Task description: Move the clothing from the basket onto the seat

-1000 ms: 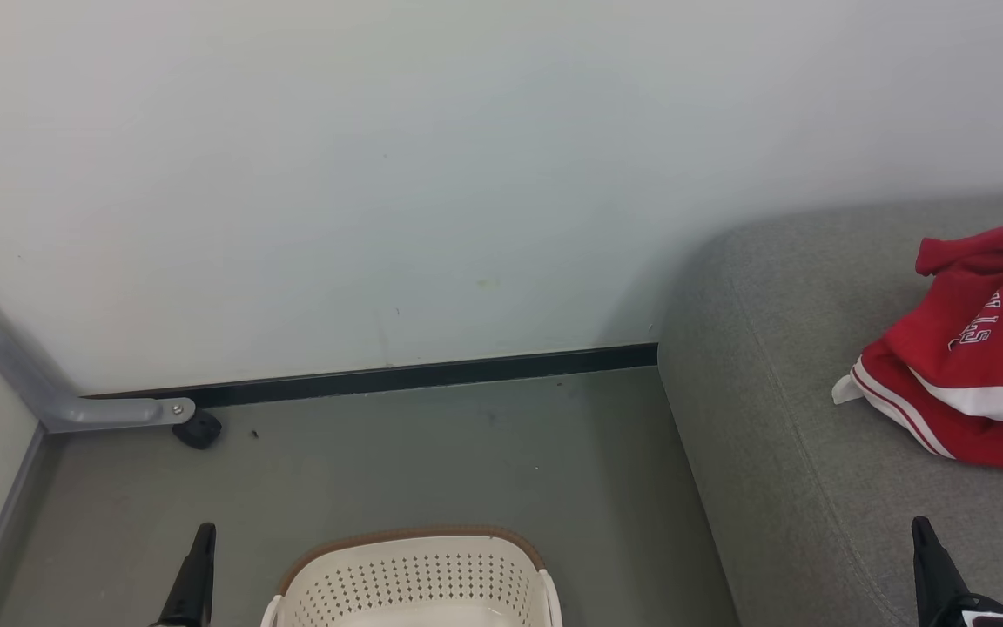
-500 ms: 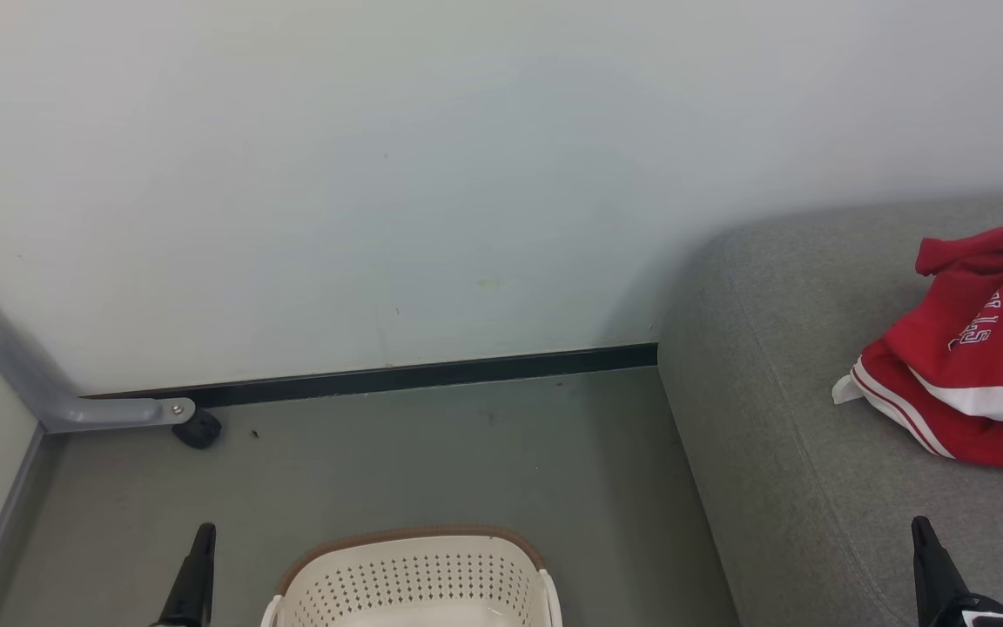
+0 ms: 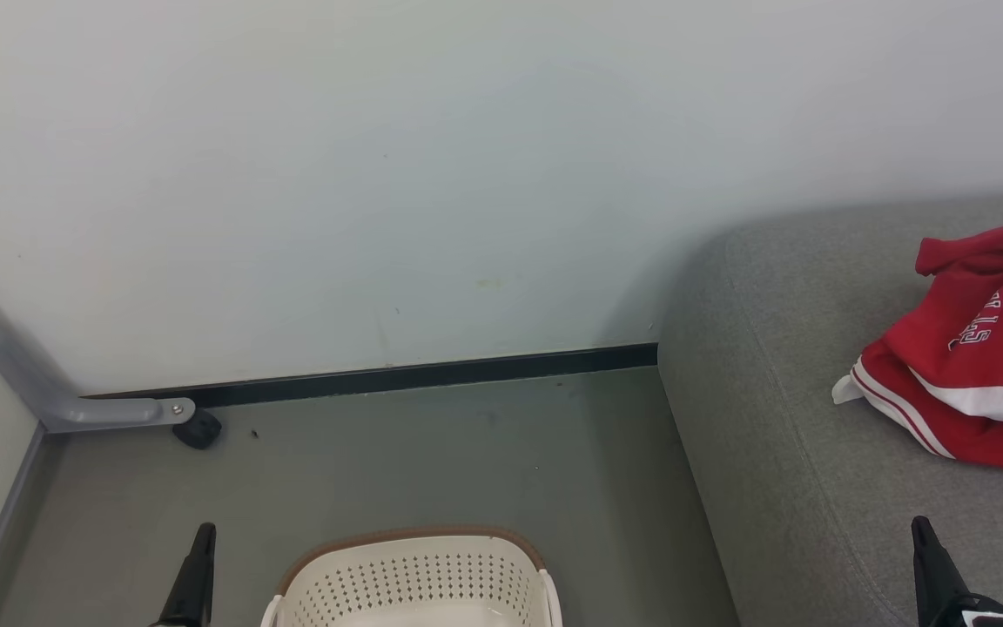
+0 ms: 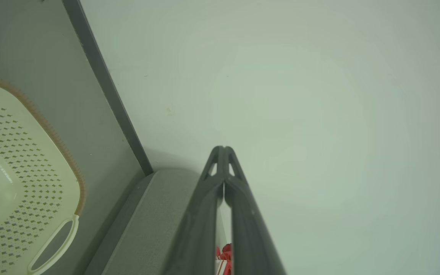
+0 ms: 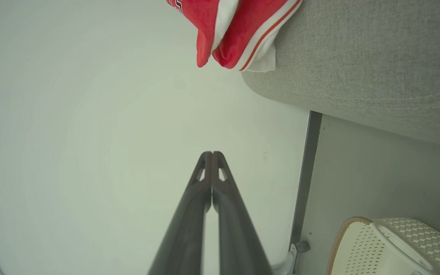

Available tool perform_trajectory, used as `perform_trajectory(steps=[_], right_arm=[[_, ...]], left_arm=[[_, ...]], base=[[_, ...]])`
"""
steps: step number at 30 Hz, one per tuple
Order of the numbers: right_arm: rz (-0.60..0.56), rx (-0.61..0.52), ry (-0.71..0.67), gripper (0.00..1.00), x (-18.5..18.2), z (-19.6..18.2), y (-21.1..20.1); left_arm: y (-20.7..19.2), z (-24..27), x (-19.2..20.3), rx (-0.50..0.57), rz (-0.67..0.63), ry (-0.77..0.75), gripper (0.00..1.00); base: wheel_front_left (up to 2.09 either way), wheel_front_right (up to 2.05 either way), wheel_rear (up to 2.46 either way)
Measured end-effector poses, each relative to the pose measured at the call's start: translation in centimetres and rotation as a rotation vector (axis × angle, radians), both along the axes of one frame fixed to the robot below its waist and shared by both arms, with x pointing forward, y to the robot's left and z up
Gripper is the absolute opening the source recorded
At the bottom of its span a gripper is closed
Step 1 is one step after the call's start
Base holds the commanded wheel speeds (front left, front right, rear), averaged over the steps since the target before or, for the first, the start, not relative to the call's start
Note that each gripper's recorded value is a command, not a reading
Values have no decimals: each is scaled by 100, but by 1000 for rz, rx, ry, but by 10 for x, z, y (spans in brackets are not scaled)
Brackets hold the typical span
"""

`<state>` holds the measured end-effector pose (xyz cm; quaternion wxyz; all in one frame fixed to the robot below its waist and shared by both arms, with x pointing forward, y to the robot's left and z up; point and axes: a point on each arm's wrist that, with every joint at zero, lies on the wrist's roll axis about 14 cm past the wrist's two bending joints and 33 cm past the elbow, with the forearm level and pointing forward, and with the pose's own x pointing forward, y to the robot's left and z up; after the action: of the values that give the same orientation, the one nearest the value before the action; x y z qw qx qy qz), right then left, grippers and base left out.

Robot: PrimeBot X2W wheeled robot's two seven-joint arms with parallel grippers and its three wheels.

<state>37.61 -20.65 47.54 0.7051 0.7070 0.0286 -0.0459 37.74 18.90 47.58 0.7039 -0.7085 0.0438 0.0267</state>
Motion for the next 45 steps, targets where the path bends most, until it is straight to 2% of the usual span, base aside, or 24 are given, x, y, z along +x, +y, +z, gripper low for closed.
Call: perform_trajectory(steps=[45], right_arm=[[0, 0, -2, 0, 0, 1, 0]], left_arm=[[0, 0, 0, 0, 0, 0, 0]], base=[[0, 0, 0]])
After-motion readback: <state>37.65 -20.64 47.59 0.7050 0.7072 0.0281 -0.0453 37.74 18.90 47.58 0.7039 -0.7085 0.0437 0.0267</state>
